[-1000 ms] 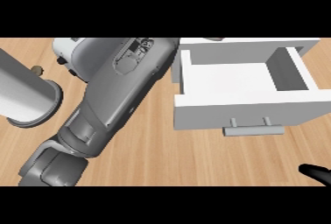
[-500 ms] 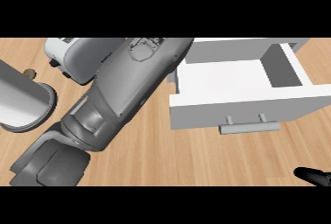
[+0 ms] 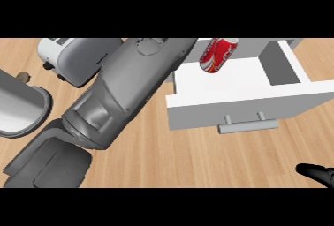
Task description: Pick up the can, place it into the drawer and close the drawer
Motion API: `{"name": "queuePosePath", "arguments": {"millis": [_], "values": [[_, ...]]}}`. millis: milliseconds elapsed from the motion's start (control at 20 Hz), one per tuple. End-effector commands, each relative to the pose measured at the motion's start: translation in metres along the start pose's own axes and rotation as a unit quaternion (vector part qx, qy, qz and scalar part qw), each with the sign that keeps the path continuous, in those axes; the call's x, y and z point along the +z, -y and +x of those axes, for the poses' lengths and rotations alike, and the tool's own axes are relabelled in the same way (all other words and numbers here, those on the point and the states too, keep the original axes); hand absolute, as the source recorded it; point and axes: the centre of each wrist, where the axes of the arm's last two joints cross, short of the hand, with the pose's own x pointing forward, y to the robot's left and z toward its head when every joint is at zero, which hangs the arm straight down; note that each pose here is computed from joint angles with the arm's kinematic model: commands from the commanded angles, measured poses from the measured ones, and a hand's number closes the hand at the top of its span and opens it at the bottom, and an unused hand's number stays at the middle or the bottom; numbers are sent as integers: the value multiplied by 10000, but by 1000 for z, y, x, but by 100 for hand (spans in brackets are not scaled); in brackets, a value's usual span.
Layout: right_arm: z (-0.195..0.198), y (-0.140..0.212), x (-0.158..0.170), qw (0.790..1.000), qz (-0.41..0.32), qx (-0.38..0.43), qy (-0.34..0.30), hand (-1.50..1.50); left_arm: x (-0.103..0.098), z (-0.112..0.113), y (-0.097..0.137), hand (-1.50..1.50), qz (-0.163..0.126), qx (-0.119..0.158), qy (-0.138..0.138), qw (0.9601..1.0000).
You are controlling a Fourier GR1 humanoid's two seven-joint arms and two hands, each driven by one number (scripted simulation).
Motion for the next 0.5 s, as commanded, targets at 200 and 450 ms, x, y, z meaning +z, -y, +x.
{"name": "queuePosePath", "arguments": {"millis": [200, 450], "values": [[4, -3, -9, 9978, 244, 564, 250, -150, -1, -6, 0, -150, 275, 23, 7, 9996], [14, -8, -17, 9914, 496, 990, 695, -150, -2, 1, 0, -150, 345, 267, 15, 9990]]}}
